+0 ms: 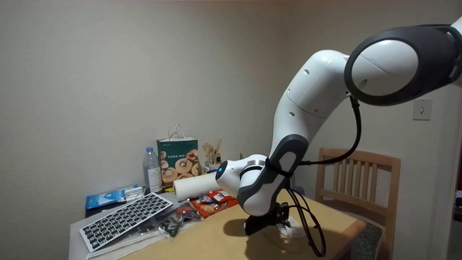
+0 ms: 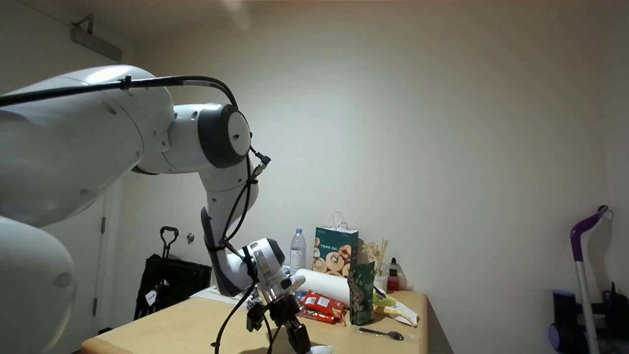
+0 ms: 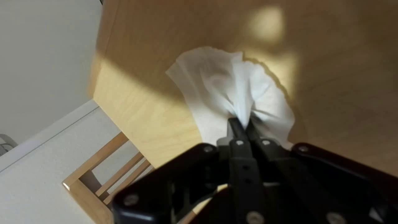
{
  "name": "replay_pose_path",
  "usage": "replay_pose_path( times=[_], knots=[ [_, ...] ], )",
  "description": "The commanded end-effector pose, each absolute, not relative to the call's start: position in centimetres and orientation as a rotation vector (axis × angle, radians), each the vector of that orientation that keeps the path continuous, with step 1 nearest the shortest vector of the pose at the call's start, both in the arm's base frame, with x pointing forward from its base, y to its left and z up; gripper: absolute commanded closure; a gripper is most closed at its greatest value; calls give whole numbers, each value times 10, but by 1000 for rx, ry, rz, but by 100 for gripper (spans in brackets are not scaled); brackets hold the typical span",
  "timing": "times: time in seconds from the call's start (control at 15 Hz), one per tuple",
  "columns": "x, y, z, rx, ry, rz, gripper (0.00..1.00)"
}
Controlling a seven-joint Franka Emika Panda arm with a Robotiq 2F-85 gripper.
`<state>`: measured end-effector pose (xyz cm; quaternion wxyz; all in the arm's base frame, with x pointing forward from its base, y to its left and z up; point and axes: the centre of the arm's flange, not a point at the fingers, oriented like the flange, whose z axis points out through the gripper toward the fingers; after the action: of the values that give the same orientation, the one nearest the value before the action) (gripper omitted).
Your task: Wipe the table with the white cloth
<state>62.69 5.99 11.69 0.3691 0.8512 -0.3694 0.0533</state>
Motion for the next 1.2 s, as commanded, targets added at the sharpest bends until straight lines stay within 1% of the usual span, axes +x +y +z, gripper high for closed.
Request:
replay_pose_path(
  times=[0.0,0.2,0.53,0.6,0.67,0.87,1.13],
  knots=[
    [639,62,110,2166,-960,111,100],
    [662,31,104,2130,-1100,-31,100],
    [681,-38,103,2103,-1334,-237,100],
    [681,-45,107,2088,-1384,-238,100],
    [670,-30,124,2082,-1325,-174,98],
    [677,-52,124,2042,-1417,-201,100],
    [682,-106,114,1885,-1599,-321,100]
  ],
)
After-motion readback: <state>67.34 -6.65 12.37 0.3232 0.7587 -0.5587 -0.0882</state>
